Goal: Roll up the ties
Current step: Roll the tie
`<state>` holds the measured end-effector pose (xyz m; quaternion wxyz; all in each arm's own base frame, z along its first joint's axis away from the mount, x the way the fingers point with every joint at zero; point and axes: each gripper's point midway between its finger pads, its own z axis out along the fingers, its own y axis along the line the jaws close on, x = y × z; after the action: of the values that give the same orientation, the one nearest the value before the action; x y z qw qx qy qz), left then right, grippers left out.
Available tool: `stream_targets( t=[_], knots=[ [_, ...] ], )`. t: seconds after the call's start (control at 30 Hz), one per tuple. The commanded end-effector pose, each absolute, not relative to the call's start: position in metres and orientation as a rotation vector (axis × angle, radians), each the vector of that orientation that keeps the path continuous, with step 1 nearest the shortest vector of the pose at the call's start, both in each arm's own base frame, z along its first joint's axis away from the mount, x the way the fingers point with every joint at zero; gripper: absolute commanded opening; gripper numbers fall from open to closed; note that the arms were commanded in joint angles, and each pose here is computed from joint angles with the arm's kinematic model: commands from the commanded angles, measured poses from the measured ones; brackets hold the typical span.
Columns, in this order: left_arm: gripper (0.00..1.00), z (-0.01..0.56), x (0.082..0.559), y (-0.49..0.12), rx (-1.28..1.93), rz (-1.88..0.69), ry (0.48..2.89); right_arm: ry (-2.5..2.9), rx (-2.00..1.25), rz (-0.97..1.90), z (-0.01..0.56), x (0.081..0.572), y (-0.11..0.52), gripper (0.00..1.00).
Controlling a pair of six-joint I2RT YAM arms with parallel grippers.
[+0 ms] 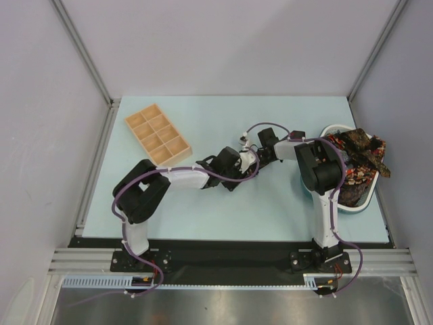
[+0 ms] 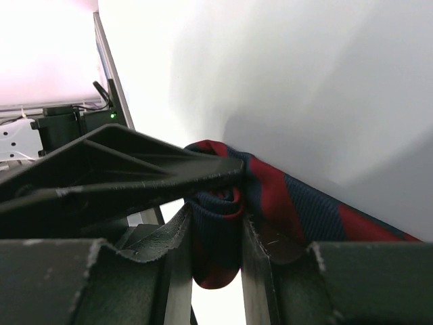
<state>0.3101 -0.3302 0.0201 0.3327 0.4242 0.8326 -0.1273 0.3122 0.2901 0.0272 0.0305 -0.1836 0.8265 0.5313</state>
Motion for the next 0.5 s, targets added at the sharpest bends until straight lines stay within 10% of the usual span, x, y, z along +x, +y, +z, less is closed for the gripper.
stream_targets(
  t=[0.0, 0.47],
  knots=[
    [0.49, 0.014, 0.311, -0.336, 1.156, -0.344, 2.178, 2.612, -0.573, 1.522, 0.001, 0.307, 0.288, 0.23],
    [0.37, 0.004, 0.306, -0.325, 1.169, -0.300, 2.236, 2.491, -0.430, 1.496, 0.030, 0.328, 0.268, 0.49]
  ],
)
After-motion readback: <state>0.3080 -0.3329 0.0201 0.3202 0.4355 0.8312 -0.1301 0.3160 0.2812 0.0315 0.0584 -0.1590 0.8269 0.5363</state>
